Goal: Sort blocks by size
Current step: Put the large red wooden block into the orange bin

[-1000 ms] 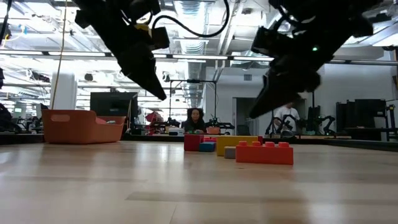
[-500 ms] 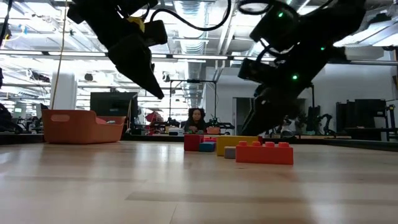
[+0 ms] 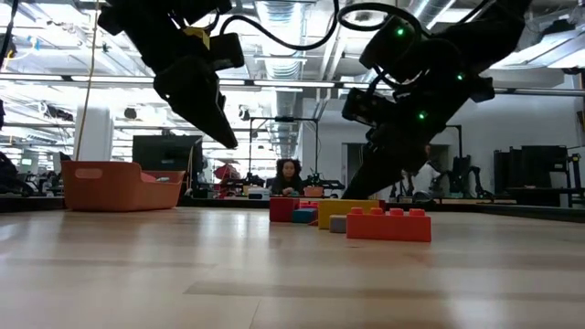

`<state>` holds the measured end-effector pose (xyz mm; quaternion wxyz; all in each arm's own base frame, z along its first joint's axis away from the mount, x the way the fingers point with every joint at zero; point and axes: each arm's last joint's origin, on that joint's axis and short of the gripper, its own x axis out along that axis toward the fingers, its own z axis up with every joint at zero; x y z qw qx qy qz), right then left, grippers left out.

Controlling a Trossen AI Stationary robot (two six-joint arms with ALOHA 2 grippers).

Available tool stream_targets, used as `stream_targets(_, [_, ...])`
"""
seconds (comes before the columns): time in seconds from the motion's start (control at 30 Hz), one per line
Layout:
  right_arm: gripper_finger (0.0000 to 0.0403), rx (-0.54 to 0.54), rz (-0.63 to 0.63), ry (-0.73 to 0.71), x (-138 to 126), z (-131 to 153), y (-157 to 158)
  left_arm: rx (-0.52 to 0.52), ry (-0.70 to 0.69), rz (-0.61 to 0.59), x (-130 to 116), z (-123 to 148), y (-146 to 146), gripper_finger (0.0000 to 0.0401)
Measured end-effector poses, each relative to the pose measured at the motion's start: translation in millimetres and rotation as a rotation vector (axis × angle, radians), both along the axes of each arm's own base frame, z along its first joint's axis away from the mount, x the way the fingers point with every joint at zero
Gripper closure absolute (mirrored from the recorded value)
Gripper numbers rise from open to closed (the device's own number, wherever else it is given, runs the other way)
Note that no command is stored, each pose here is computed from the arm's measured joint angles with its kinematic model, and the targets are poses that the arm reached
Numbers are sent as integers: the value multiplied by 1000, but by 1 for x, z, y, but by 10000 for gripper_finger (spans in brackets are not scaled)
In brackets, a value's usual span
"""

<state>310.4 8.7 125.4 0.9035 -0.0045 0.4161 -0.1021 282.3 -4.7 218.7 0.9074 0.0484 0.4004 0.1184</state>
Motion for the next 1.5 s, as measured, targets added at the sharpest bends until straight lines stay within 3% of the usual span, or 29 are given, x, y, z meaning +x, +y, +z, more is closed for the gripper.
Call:
stream_targets(0.23, [248, -6, -17, -11, -5, 14, -8, 26, 8, -26, 0, 0, 0, 124])
stream_targets(0.43, [241, -9, -21, -121, -11, 46, -6, 25, -21, -25, 1, 0, 0, 124])
stream_targets(0.67, [260, 13, 21, -260, -16, 74, 13, -57, -303, -130, 0, -24, -5, 124])
stream_targets(0.87, [274, -39, 52, -475, -5, 90, 30, -77, -516, -175, 0, -19, -6, 124])
stream_targets(1.1, [292, -46, 34, -353, -9, 78, 26, -92, -457, -179, 1, -20, -9, 125])
stream_targets(1.23, [267, -13, 35, -280, -9, 66, 23, -127, -441, -156, 0, -22, -9, 125])
stream_targets(1.5, [160, 9, 54, -171, 5, 35, 22, -123, -447, -165, 0, -21, -11, 125])
